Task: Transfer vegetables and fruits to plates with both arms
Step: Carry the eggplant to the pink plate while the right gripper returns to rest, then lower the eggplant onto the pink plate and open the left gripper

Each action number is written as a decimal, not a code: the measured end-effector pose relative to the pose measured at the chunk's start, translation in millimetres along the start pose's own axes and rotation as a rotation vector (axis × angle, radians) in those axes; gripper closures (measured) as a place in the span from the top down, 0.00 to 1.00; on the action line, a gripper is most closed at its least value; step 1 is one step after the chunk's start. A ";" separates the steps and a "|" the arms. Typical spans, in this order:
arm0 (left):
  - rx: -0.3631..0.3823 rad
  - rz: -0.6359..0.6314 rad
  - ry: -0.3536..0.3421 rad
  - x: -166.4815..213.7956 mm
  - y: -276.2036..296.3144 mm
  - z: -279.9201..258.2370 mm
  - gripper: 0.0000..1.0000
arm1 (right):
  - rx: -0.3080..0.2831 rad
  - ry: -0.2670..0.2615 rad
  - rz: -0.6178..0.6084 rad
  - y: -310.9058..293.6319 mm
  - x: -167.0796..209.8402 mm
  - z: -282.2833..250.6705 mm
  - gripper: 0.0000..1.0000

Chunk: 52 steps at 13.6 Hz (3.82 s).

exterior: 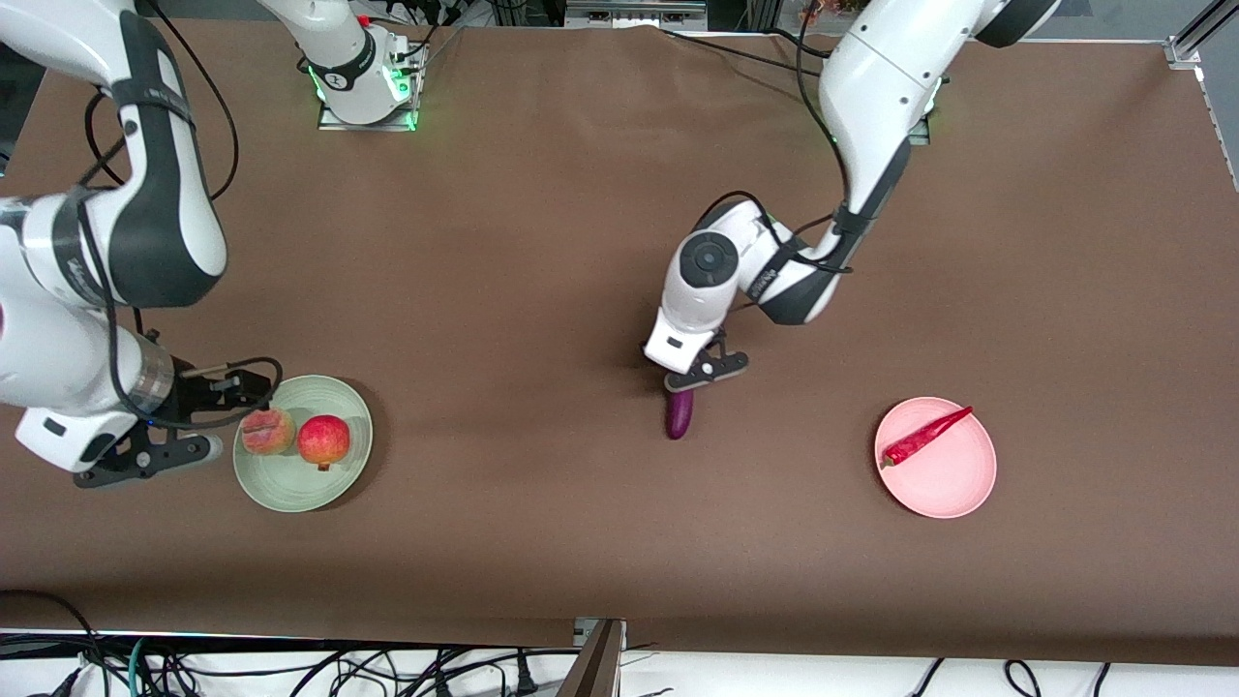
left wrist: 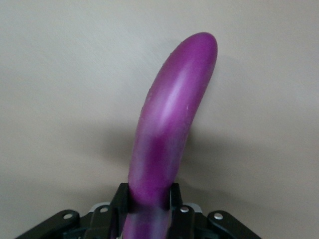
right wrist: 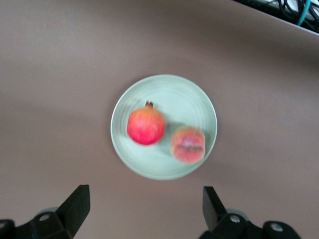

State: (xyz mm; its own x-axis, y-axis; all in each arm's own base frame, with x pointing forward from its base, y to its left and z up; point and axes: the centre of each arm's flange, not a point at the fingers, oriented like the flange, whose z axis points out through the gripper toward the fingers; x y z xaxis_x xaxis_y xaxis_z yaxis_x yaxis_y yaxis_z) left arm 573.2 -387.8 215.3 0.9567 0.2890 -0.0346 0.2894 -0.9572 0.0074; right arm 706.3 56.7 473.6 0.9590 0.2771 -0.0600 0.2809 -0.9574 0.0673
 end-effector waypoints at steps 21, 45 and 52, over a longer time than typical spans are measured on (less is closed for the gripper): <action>-0.061 0.709 -0.217 187.3 -306.5 -29.4 0.32 | 0.026 -0.116 0.114 -17.5 -161.9 -114.9 1.00; -0.076 0.792 -0.100 235.0 -350.5 -32.2 0.32 | 0.046 -0.129 0.177 -11.1 -160.2 -112.1 1.00; -0.079 0.839 -0.089 247.8 -359.8 -24.7 0.30 | 0.047 -0.130 0.177 -9.9 -154.4 -104.8 1.00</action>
State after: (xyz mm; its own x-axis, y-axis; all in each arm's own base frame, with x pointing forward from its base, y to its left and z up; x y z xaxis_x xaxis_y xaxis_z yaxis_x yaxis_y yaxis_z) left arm 706.9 28.7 228.7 0.8504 -0.5220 -0.0652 -0.5108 -0.8490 0.1353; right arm 559.5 31.9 586.6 0.9792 0.0945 -0.1794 0.1036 -0.9937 0.0417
